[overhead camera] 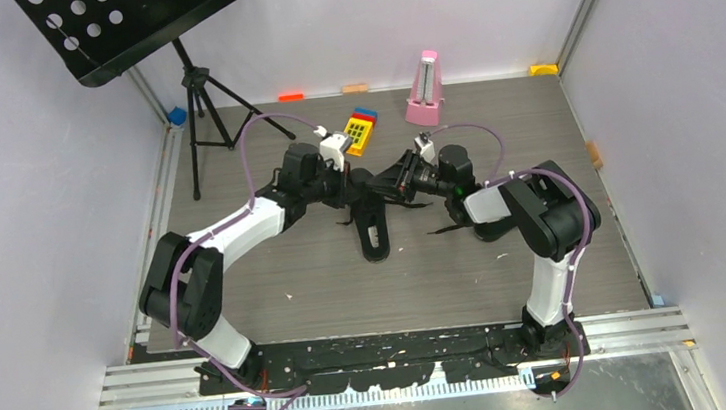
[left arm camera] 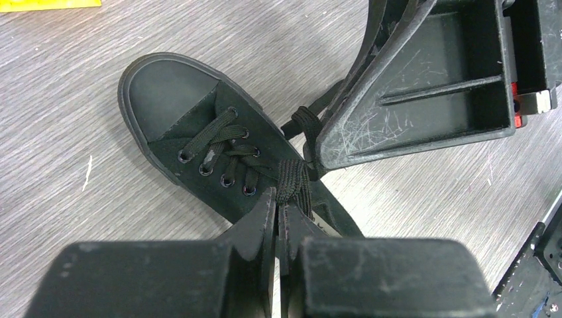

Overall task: Tie the shoes
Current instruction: Cross the shoelace with the shoelace.

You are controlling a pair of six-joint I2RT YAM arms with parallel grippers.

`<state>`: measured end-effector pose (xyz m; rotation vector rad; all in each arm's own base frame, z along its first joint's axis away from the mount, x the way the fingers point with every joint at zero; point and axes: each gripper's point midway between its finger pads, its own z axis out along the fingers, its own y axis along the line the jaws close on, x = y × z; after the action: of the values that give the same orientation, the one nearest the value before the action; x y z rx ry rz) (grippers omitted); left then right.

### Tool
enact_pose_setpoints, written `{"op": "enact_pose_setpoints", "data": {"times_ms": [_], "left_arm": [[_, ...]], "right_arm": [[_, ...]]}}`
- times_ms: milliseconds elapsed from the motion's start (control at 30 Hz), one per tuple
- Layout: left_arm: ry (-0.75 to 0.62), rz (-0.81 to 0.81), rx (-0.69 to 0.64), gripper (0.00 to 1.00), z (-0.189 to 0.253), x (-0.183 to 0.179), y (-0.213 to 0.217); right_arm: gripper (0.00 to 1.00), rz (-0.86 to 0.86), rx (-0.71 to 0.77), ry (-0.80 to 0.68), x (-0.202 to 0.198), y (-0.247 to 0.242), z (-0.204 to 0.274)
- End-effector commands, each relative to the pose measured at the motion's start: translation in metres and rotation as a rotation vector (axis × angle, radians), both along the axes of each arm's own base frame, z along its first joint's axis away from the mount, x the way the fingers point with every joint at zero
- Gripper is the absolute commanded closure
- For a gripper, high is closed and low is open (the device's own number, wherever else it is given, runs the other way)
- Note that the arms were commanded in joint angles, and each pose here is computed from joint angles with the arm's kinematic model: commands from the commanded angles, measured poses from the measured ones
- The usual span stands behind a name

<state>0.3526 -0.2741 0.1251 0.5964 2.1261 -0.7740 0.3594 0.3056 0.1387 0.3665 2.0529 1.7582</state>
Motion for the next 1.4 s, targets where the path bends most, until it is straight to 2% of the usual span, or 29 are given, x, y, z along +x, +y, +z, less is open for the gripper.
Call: {"op": "enact_pose_setpoints", "data": {"times_ms": [0, 567, 1133, 1200, 1367], "left_arm": [[-0.030, -0.025, -0.011, 0.98, 0.013, 0.007, -0.004], [-0.031, -0.090, -0.053, 0.98, 0.018, 0.004, -0.016], [-0.025, -0.103, -0.047, 0.98, 0.020, 0.011, -0.021], [-0.031, -0.103, -0.048, 0.98, 0.021, 0.014, -0.022], [-0.006, -0.102, -0.024, 0.98, 0.017, 0.014, -0.021]], "right_arm": [[0.71, 0.038, 0.048, -0.091, 0.005, 0.004, 0.020], [0.63, 0.051, 0.030, -0.088, 0.011, 0.008, 0.016], [0.63, 0.067, 0.004, -0.081, 0.006, 0.006, 0.008], [0.65, 0.068, 0.000, -0.079, 0.004, 0.006, 0.007], [0.78, 0.067, -0.013, -0.077, 0.003, 0.005, 0.005]]}}
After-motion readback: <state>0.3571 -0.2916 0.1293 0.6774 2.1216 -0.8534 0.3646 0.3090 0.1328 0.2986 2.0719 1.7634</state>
